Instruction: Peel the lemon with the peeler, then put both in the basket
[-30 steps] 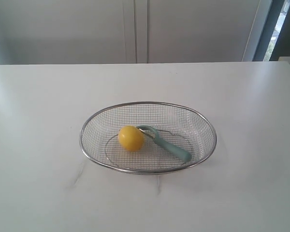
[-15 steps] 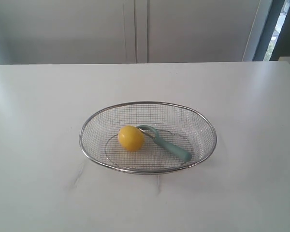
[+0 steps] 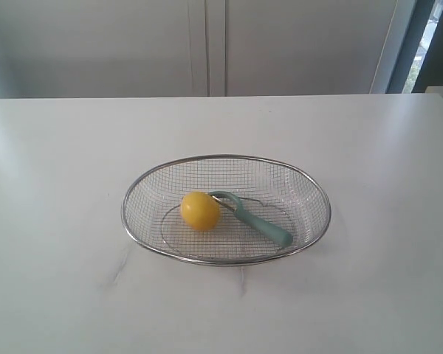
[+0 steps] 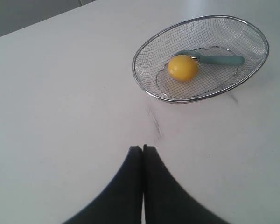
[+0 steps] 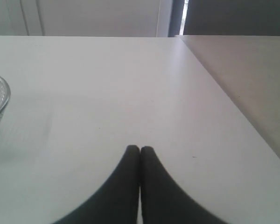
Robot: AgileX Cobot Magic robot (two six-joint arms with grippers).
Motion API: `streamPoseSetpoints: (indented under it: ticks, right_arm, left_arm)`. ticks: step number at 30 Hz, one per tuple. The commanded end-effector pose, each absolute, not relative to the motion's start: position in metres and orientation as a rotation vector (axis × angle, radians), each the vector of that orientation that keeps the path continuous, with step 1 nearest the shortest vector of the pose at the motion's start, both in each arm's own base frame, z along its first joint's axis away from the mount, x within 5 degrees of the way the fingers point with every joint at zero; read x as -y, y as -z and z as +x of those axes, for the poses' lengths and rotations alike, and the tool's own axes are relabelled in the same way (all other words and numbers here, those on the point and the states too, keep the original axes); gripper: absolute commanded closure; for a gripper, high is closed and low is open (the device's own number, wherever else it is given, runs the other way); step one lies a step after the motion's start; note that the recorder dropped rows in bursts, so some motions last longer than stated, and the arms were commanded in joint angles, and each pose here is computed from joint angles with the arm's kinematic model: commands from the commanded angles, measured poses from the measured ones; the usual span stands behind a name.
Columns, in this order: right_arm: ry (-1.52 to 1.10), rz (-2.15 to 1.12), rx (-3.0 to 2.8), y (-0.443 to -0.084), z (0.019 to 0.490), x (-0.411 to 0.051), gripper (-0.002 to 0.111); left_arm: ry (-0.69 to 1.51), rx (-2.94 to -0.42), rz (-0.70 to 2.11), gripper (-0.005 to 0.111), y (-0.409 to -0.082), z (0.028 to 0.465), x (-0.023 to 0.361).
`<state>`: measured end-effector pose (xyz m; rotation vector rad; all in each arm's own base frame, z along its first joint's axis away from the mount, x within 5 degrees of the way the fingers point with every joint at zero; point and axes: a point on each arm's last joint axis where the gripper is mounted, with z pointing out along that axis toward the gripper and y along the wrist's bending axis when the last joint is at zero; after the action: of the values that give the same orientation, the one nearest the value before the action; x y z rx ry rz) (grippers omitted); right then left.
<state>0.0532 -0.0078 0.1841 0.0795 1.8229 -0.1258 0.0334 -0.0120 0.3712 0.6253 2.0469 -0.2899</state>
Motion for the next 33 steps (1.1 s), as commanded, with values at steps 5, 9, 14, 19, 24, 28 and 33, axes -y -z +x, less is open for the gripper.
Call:
streamPoseSetpoints:
  ticks: [5, 9, 14, 19, 24, 28, 33]
  right_arm:
    - [0.035, -0.061, -1.821, -0.1826, 0.0536, 0.0002, 0.108]
    - [-0.009, -0.118, -1.818, -0.1826, 0.0535, -0.0031, 0.108]
    - [-0.024, -0.134, -1.817, -0.1826, 0.0534, -0.0042, 0.108]
    - [-0.010, -0.116, -1.818, -0.1826, 0.0535, -0.0032, 0.108]
    - [0.000, -0.051, -1.822, -0.1826, 0.0536, -0.0011, 0.108]
    - [0.000, -0.051, -1.819, -0.1828, 0.0536, -0.0011, 0.108]
    - [0.000, -0.051, -1.819, -0.1828, 0.0536, -0.0011, 0.108]
  left_arm:
    - [0.301, -2.050, 0.622, 0.107, -0.3695, 0.0326, 0.0118]
    - [0.301, -2.050, 0.622, 0.107, -0.3695, 0.0326, 0.0118]
    - [0.301, -2.050, 0.622, 0.107, -0.3695, 0.0326, 0.0118]
    - [0.301, -2.050, 0.622, 0.107, -0.3695, 0.0326, 0.0118]
    - [0.301, -2.050, 0.622, 0.107, -0.3695, 0.0326, 0.0118]
    - [0.301, -2.050, 0.622, 0.107, -0.3695, 0.0326, 0.0118]
    - [0.301, -2.050, 0.622, 0.107, -0.3695, 0.0326, 0.0118]
